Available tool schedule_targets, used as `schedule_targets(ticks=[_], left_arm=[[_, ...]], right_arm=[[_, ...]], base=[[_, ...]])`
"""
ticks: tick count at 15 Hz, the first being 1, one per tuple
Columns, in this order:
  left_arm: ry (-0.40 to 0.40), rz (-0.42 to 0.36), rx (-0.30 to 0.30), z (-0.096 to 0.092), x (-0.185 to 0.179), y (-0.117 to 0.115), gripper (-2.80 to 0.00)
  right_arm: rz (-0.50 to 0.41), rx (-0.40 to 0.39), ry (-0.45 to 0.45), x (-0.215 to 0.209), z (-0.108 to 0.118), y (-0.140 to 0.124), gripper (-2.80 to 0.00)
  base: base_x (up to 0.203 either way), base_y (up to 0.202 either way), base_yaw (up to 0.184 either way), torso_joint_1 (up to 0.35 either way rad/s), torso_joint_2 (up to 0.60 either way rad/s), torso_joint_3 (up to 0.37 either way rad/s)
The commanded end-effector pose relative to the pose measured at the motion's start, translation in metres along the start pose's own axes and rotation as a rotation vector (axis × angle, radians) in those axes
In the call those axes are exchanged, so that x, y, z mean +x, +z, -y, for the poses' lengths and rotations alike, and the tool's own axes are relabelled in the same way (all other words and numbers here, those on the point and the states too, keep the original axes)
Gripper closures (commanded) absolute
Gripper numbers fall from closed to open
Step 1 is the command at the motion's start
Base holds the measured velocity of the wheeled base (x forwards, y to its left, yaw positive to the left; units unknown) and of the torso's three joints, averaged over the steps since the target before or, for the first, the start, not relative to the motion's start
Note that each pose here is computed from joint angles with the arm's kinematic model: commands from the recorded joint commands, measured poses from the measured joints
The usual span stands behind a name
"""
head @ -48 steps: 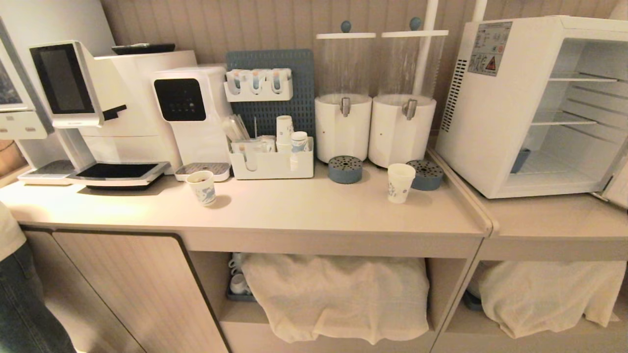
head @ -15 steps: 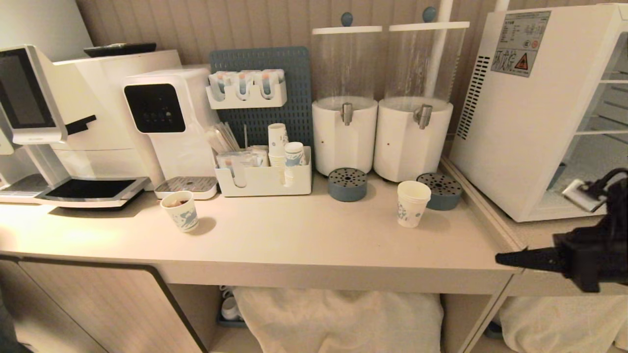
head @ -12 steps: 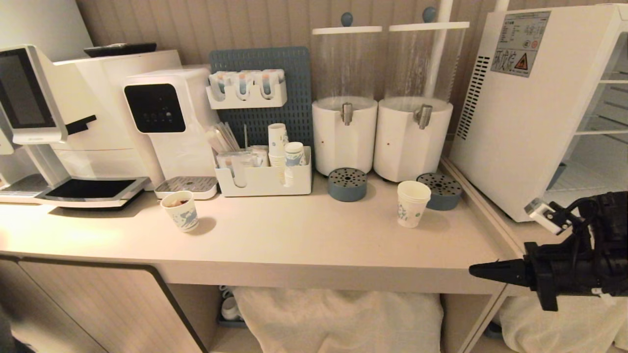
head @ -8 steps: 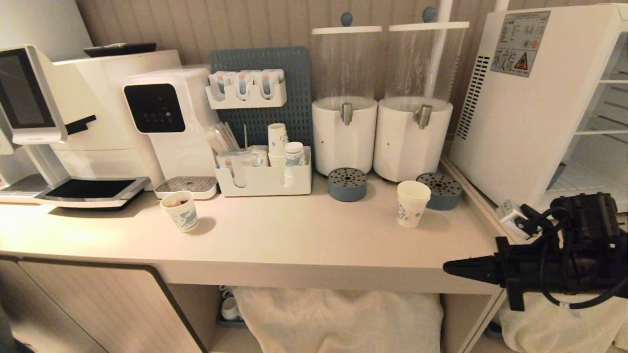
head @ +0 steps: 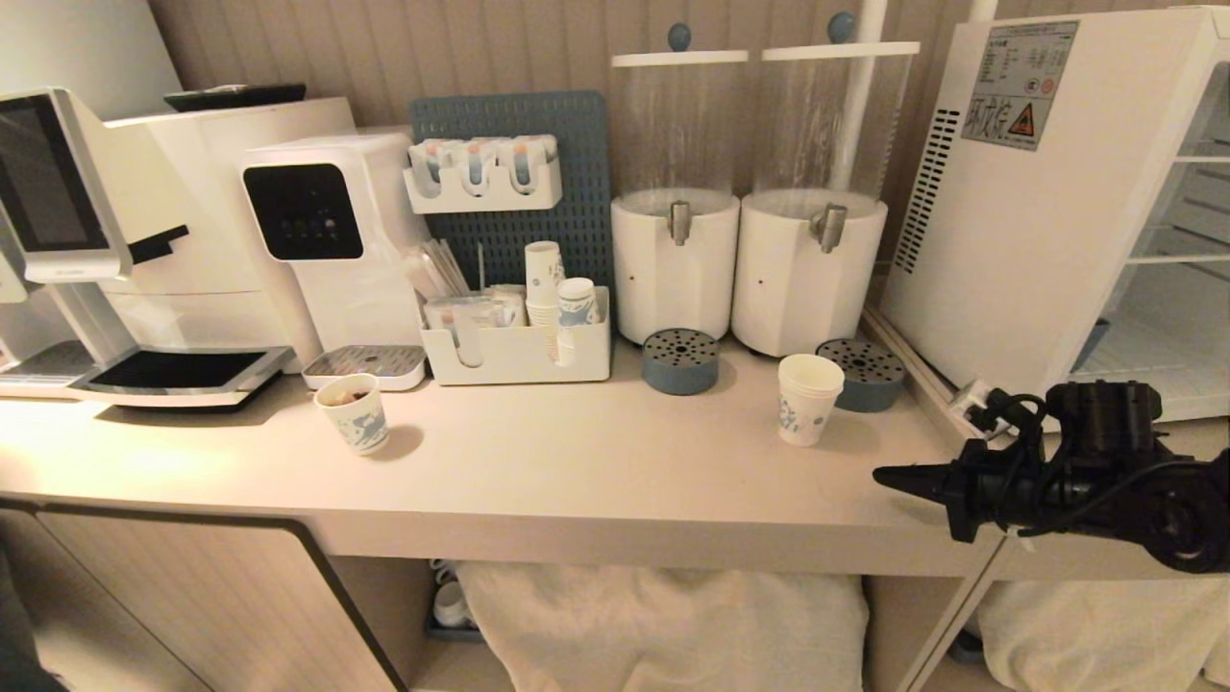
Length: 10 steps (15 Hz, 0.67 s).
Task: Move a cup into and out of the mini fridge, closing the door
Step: Put the paper cup in the freezer
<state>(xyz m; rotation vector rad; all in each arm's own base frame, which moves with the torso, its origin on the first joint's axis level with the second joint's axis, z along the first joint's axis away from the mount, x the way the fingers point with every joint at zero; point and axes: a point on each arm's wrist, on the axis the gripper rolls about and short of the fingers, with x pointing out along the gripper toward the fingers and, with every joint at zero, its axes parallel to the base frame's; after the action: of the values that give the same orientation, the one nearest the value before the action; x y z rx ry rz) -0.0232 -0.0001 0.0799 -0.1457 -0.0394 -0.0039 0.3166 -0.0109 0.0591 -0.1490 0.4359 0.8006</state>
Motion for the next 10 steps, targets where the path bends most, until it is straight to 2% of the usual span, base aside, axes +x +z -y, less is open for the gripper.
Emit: schedule_targets(ticks=[1, 5, 10], left_arm=[[0.001, 0.000, -0.001, 0.000, 0.000, 0.000, 0.00], [0.001, 0.000, -0.001, 0.000, 0.000, 0.000, 0.00], [0.001, 0.000, -0.003, 0.000, 0.000, 0.000, 0.00]], right_arm=[[-0.010, 0.030, -0.026, 0.006, 0.023, -0.013, -2.80], [0.003, -0.012, 0.006, 0.015, 0.015, -0.002, -2.80], [0.043, -0.079, 0.031, 0.036, 0.020, 0.018, -2.80]], base=[[0.000, 0.000, 0.000, 0.000, 0.00, 0.000], [0.000, 0.000, 0.000, 0.000, 0.00, 0.000], [0.000, 0.000, 0.000, 0.000, 0.00, 0.000]])
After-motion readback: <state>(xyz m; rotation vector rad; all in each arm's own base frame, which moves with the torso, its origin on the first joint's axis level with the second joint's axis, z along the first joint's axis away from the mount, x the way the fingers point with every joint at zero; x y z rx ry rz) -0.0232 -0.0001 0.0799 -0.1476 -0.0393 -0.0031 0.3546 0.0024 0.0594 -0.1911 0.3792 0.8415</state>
